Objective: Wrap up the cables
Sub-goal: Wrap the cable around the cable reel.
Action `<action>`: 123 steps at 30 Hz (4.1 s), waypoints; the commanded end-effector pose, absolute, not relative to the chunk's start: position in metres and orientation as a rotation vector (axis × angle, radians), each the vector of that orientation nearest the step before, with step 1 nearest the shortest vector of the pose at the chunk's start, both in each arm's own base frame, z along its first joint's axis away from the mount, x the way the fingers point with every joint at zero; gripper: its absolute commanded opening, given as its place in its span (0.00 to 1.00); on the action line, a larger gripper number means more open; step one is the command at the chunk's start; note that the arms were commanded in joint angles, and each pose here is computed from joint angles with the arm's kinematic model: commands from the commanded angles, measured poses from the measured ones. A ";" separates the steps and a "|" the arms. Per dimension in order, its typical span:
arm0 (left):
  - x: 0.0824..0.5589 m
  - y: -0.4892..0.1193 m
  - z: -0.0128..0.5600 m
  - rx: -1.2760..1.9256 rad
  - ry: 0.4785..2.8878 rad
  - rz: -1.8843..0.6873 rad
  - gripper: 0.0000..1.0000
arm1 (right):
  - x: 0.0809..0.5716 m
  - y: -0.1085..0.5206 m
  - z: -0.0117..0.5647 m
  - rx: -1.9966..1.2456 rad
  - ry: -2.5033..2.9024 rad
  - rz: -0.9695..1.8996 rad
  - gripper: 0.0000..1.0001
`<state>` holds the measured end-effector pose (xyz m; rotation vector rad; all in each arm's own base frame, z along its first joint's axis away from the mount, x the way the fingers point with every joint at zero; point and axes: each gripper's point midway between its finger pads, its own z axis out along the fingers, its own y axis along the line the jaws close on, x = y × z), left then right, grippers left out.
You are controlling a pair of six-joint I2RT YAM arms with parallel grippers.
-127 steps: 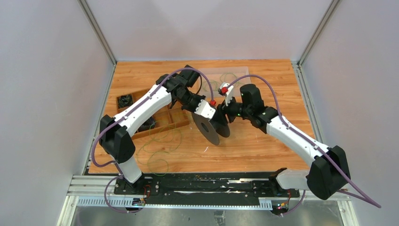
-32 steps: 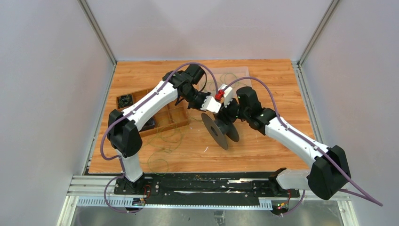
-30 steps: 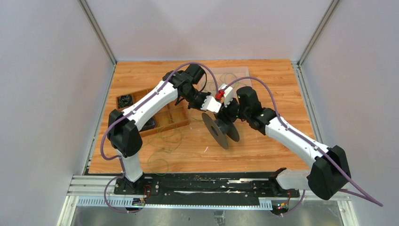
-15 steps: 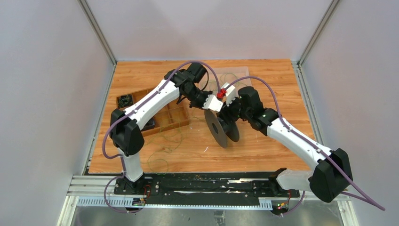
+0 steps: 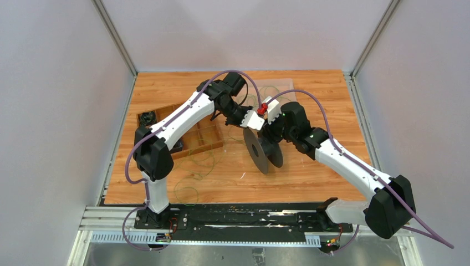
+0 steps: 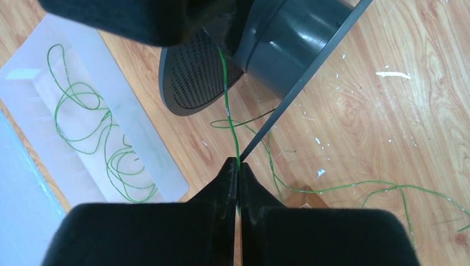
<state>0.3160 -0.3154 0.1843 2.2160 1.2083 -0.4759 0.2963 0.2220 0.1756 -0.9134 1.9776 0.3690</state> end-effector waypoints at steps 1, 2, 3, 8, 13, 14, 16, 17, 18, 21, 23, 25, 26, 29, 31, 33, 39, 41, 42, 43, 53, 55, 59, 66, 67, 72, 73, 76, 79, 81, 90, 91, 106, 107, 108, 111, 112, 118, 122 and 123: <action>0.326 -0.325 0.181 2.177 1.246 -0.487 0.00 | 0.287 0.232 0.184 -1.001 1.925 0.389 0.31; 0.326 -0.325 0.181 2.177 1.248 -0.491 0.00 | 0.286 0.232 0.184 -1.003 1.923 0.389 0.29; 0.325 -0.325 0.180 2.177 1.248 -0.493 0.00 | 0.286 0.232 0.184 -1.004 1.923 0.392 0.27; 0.326 -0.325 0.178 2.183 1.256 -0.484 0.00 | 0.284 0.235 0.185 -1.014 1.918 0.400 0.18; 0.330 -0.324 0.175 2.182 1.280 -0.470 0.00 | 0.282 0.238 0.186 -1.029 1.906 0.411 0.08; 0.330 -0.324 0.174 2.184 1.284 -0.468 0.00 | 0.281 0.238 0.186 -1.032 1.902 0.411 0.07; 0.330 -0.322 0.170 2.190 1.293 -0.467 0.00 | 0.281 0.237 0.186 -1.038 1.896 0.409 0.05; 0.330 -0.322 0.169 2.193 1.295 -0.466 0.00 | 0.280 0.237 0.187 -1.042 1.890 0.409 0.04; 0.330 -0.321 0.168 2.195 1.299 -0.464 0.00 | 0.280 0.237 0.187 -1.044 1.886 0.409 0.03; 0.329 -0.319 0.164 2.200 1.315 -0.464 0.00 | 0.279 0.236 0.191 -1.056 1.865 0.408 0.01; 0.329 -0.318 0.162 2.199 1.329 -0.468 0.01 | 0.277 0.237 0.193 -1.069 1.851 0.415 0.01; 0.329 -0.317 0.160 2.185 1.348 -0.472 0.01 | 0.275 0.237 0.194 -1.084 1.834 0.431 0.01; 0.330 -0.317 0.161 2.171 1.360 -0.474 0.02 | 0.274 0.237 0.195 -1.087 1.831 0.437 0.01; 0.334 -0.317 0.162 2.111 1.380 -0.469 0.04 | 0.271 0.237 0.196 -1.093 1.821 0.479 0.01; 0.336 -0.316 0.160 2.082 1.386 -0.457 0.06 | 0.269 0.238 0.196 -1.095 1.822 0.511 0.01; 0.338 -0.317 0.158 2.056 1.391 -0.442 0.07 | 0.267 0.238 0.197 -1.095 1.820 0.538 0.01; 0.341 -0.318 0.149 2.016 1.409 -0.438 0.12 | 0.267 0.238 0.194 -1.102 1.826 0.546 0.01; 0.340 -0.317 0.144 2.020 1.417 -0.442 0.13 | 0.267 0.238 0.195 -1.100 1.823 0.542 0.01; 0.339 -0.317 0.143 2.019 1.422 -0.442 0.13 | 0.268 0.237 0.196 -1.098 1.819 0.538 0.01; 0.339 -0.316 0.142 2.016 1.430 -0.442 0.13 | 0.268 0.237 0.197 -1.098 1.817 0.535 0.01; 0.337 -0.315 0.146 1.872 1.468 -0.488 0.09 | 0.273 0.230 0.198 -1.061 1.836 0.510 0.01; 0.336 -0.315 0.150 1.836 1.458 -0.517 0.09 | 0.272 0.230 0.196 -1.065 1.841 0.511 0.01; 0.335 -0.314 0.152 1.827 1.423 -0.504 0.05 | 0.268 0.233 0.195 -1.089 1.846 0.540 0.03; 0.331 -0.316 0.150 1.864 1.413 -0.509 0.00 | 0.274 0.230 0.188 -1.083 1.868 0.502 0.06; 0.329 -0.317 0.149 1.871 1.411 -0.506 0.00 | 0.274 0.229 0.187 -1.078 1.872 0.498 0.06; 0.321 -0.320 0.140 1.886 1.422 -0.519 0.00 | 0.279 0.225 0.184 -1.033 1.893 0.470 0.02; 0.320 -0.320 0.139 1.877 1.432 -0.526 0.00 | 0.280 0.225 0.185 -1.028 1.891 0.466 0.01; 0.318 -0.320 0.136 1.835 1.450 -0.539 0.03 | 0.282 0.224 0.190 -1.013 1.887 0.462 0.01; 0.316 -0.321 0.136 1.796 1.455 -0.553 0.07 | 0.282 0.223 0.196 -1.000 1.878 0.469 0.01; 0.315 -0.320 0.132 1.792 1.459 -0.550 0.07 | 0.281 0.223 0.197 -0.993 1.880 0.479 0.01; 0.314 -0.317 0.121 1.770 1.491 -0.551 0.10 | 0.281 0.225 0.208 -0.958 1.874 0.551 0.01; 0.315 -0.318 0.121 1.761 1.496 -0.552 0.11 | 0.282 0.225 0.210 -0.955 1.871 0.553 0.01; 0.342 -0.307 0.145 1.473 1.635 -0.673 0.20 | 0.296 0.211 0.259 -0.873 1.843 0.604 0.01; 0.344 -0.307 0.148 1.444 1.637 -0.688 0.21 | 0.297 0.209 0.263 -0.858 1.845 0.608 0.01; 0.346 -0.306 0.150 1.410 1.648 -0.707 0.20 | 0.299 0.208 0.267 -0.845 1.845 0.612 0.01; 0.354 -0.304 0.159 1.311 1.659 -0.761 0.21 | 0.306 0.204 0.283 -0.799 1.839 0.617 0.01; 0.357 -0.303 0.161 1.283 1.664 -0.777 0.22 | 0.309 0.203 0.288 -0.780 1.838 0.618 0.01; 0.361 -0.309 0.167 1.211 1.668 -0.846 0.23 | 0.317 0.201 0.316 -0.721 1.822 0.658 0.01; 0.360 -0.315 0.173 1.179 1.661 -0.905 0.23 | 0.321 0.200 0.337 -0.681 1.805 0.674 0.01; 0.359 -0.316 0.175 1.170 1.659 -0.916 0.22 | 0.321 0.198 0.341 -0.669 1.807 0.675 0.01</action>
